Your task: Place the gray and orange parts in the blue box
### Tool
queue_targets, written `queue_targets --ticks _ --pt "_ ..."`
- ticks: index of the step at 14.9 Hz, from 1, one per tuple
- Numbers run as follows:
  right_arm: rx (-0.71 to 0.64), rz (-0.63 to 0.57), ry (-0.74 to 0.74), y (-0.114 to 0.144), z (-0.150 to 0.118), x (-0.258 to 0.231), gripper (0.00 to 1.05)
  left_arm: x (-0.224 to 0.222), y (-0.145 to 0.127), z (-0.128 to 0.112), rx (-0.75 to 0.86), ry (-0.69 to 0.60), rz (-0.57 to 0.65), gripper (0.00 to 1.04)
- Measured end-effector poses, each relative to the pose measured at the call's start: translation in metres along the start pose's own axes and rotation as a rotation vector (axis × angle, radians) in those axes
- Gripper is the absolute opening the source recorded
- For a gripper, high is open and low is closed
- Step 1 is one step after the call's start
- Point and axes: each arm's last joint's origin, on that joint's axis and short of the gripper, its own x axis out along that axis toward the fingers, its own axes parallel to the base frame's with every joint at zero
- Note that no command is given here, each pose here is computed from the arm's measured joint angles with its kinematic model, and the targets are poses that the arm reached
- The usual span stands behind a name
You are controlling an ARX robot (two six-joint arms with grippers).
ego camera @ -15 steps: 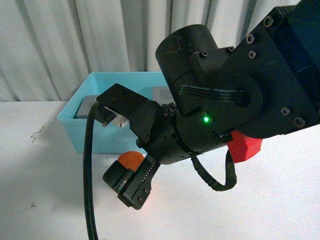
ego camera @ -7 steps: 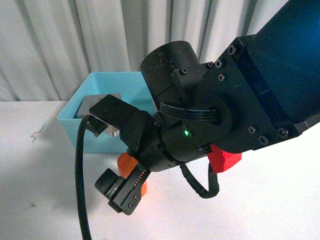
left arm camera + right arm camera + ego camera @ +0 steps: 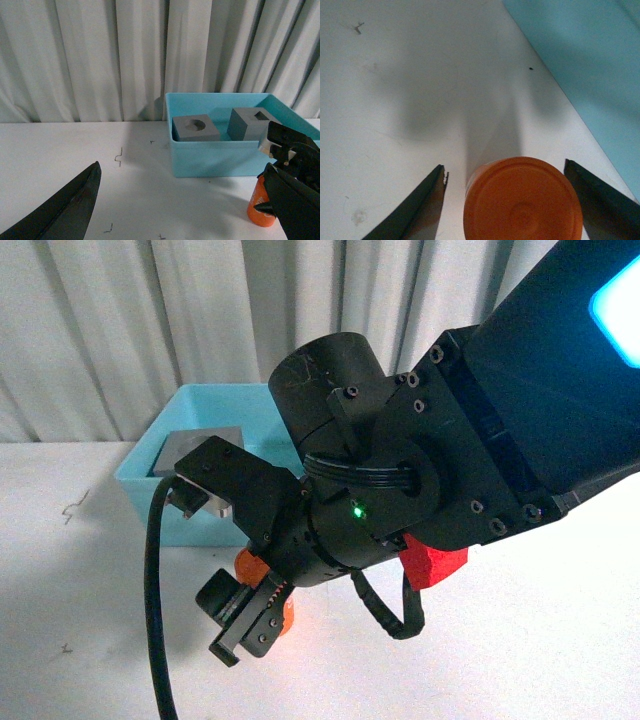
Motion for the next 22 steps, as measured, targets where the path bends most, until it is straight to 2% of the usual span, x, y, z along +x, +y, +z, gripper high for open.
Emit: queue_targets --ticks 2,4,6,8,9,10,12,14,15,17,18,22 --pt "-0.001 -0.016 -0.002 -0.001 0.001 0.000 0.49 0.000 0.000 0.000 0.000 0.000 0.000 0.98" --pt "0.005 -0.050 -0.095 0.000 0.009 -0.019 0.48 0.000 0.000 0.000 0.000 0.000 0.000 0.98" --pt "0.069 -0.114 -0.293 -0.012 0.043 -0.080 0.48 0.000 0.000 0.000 0.000 0.000 0.000 0.98" --pt "0.092 -0.310 -0.509 -0.056 0.085 -0.151 0.47 0.000 0.000 0.000 0.000 0.000 0.000 0.98" --pt "0.109 -0.403 -0.540 -0.079 0.092 -0.167 0.47 0.000 0.000 0.000 0.000 0.000 0.000 0.98" --pt "0.143 -0.424 -0.534 -0.094 0.090 -0.166 0.47 0.000 0.000 0.000 0.000 0.000 0.000 0.98" --pt "0.227 -0.410 -0.404 -0.112 0.069 -0.121 0.47 0.000 0.000 0.000 0.000 0.000 0.000 0.98" --pt "0.256 -0.329 -0.301 -0.103 0.063 -0.073 0.47 0.000 0.000 0.000 0.000 0.000 0.000 0.98" --pt "0.247 -0.303 -0.297 -0.096 0.072 -0.062 0.47 0.000 0.000 0.000 0.000 0.000 0.000 0.98" --pt "0.232 -0.303 -0.339 -0.091 0.093 -0.062 0.47 0.000 0.000 0.000 0.000 0.000 0.000 0.98" --pt "0.240 -0.318 -0.335 -0.093 0.095 -0.059 0.47 0.000 0.000 0.000 0.000 0.000 0.000 0.98" --pt "0.348 -0.316 -0.198 -0.095 0.057 -0.013 0.47 0.000 0.000 0.000 0.000 0.000 0.000 0.98"
